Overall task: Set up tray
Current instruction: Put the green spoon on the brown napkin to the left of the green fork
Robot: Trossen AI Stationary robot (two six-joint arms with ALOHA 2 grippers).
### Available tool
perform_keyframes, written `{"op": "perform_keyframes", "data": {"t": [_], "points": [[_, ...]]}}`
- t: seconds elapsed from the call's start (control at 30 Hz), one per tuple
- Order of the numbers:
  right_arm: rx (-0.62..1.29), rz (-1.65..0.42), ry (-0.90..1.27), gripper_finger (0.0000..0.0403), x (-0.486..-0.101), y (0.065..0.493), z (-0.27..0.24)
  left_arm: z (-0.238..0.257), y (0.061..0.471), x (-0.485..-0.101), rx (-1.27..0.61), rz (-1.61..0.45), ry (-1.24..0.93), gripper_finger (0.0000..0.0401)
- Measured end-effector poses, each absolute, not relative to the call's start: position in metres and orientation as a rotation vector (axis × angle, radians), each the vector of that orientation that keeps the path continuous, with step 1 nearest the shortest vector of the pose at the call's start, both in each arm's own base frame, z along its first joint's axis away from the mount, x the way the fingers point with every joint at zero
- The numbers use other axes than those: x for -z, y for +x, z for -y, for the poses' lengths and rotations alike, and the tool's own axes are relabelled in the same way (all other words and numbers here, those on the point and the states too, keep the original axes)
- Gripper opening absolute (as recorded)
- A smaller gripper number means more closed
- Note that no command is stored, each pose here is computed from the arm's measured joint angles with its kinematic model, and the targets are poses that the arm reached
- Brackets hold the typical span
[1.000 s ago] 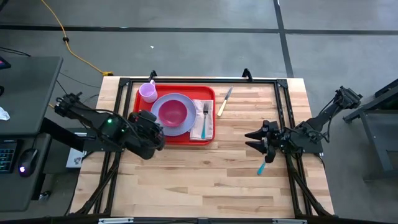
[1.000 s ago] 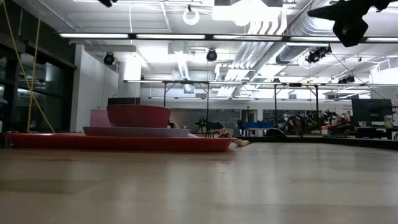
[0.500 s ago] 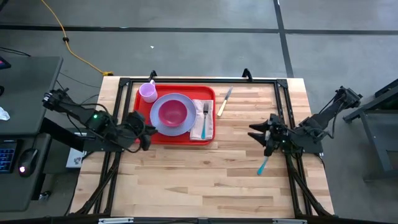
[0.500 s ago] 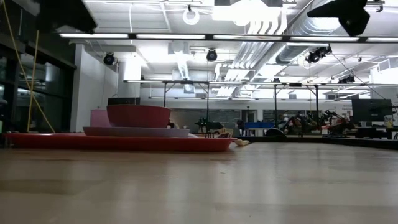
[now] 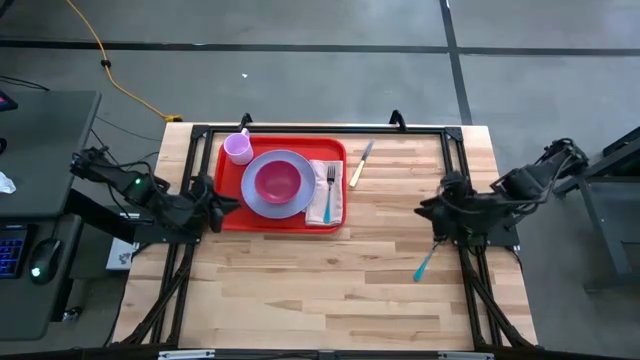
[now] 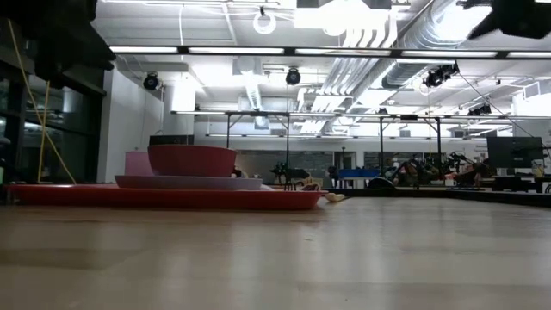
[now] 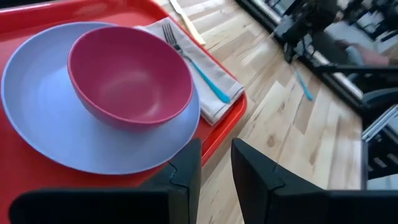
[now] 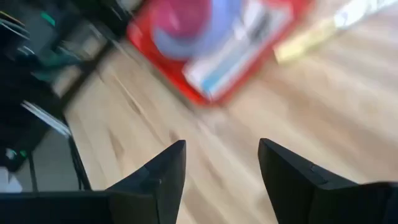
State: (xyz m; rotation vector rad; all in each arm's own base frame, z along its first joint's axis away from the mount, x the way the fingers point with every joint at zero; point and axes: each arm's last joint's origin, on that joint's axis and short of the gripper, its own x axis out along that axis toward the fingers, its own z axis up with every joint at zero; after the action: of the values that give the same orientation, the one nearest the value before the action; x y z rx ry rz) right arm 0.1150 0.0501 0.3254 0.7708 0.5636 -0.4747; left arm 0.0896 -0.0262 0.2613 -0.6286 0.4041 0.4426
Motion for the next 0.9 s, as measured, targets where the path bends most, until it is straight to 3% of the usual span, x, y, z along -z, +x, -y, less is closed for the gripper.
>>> {"op": "perform_keyframes", "data": {"t": [0.17,0.4,0.9], "points": [[0.557,-0.826,0.99,0.0181,-0.317,0.126,-0.054,0.022,0.081,-0.254,-0.427,-0.381,-0.635,0.0117],[0.723,-1.027,1.243,0.0181,-0.292,0.148,-0.065,0.017,0.071,-0.244,-0.404,-0.367,-0.646,0.0117],[1.079,-1.329,1.229,0.0181,-0.24,0.188,-0.087,0.006,0.048,-0.224,-0.351,-0.394,-0.638,0.0117]]}}
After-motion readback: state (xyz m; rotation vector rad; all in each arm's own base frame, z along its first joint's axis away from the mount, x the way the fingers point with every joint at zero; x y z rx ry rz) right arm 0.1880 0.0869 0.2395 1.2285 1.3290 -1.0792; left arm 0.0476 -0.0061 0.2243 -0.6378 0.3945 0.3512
